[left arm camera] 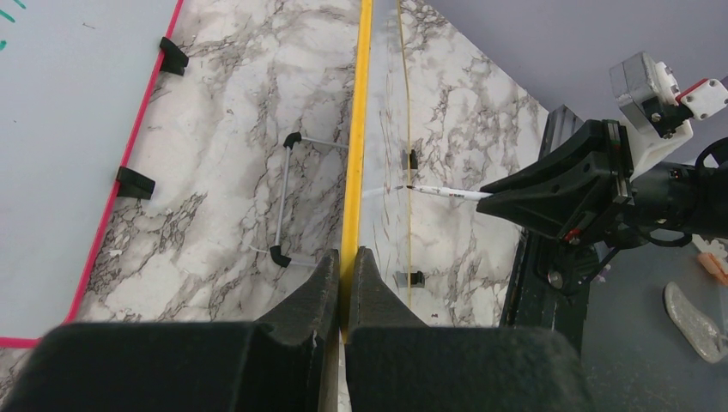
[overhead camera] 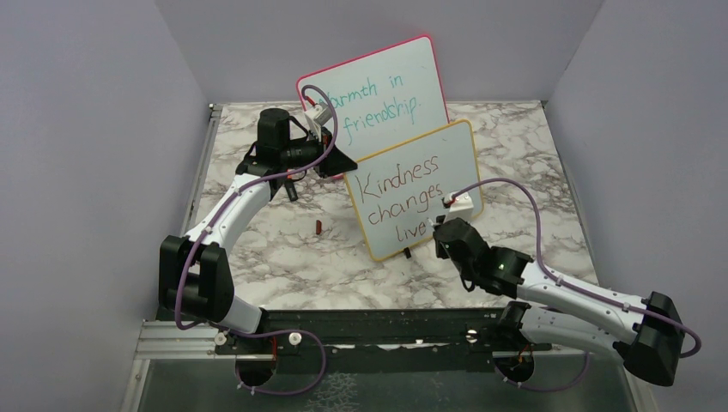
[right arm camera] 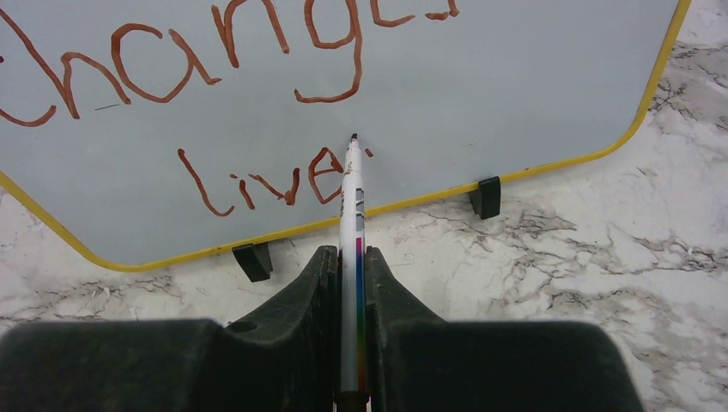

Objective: Write a sentence on the whiteboard

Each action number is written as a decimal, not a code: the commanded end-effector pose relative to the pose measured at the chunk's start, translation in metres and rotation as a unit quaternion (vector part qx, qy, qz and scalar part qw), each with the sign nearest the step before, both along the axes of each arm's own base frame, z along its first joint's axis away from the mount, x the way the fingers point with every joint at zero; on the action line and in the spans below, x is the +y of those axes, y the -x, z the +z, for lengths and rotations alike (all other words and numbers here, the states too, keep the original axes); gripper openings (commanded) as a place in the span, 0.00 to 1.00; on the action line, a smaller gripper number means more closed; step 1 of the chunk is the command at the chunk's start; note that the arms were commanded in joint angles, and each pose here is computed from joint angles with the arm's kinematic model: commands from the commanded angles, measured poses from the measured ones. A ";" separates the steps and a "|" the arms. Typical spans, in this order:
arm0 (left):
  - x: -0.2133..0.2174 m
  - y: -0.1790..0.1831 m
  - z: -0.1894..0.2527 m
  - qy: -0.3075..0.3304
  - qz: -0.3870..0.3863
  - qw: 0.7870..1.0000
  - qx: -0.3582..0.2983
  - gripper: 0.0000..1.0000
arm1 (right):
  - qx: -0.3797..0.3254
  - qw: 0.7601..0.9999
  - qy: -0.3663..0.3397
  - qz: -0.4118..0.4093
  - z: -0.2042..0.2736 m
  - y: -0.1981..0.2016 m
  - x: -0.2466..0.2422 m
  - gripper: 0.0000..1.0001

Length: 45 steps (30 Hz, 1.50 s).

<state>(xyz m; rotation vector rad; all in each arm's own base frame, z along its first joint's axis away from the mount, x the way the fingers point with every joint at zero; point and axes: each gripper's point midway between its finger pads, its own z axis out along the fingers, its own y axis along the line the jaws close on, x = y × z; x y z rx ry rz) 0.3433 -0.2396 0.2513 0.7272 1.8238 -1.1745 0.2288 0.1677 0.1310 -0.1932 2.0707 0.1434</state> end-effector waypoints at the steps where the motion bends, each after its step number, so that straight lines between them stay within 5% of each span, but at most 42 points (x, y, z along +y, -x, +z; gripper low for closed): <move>1: -0.006 0.009 -0.035 -0.029 -0.008 0.998 0.053 0.00 | 0.002 1.000 -0.010 0.011 0.000 -0.001 0.006 0.01; 21: -0.006 0.009 -0.035 -0.029 -0.008 0.998 0.052 0.00 | 0.037 0.999 0.010 -0.039 -0.018 0.001 -0.017 0.01; 45: -0.006 0.009 -0.035 -0.029 -0.008 0.998 0.052 0.00 | 0.014 0.999 -0.026 0.016 -0.003 -0.003 0.007 0.01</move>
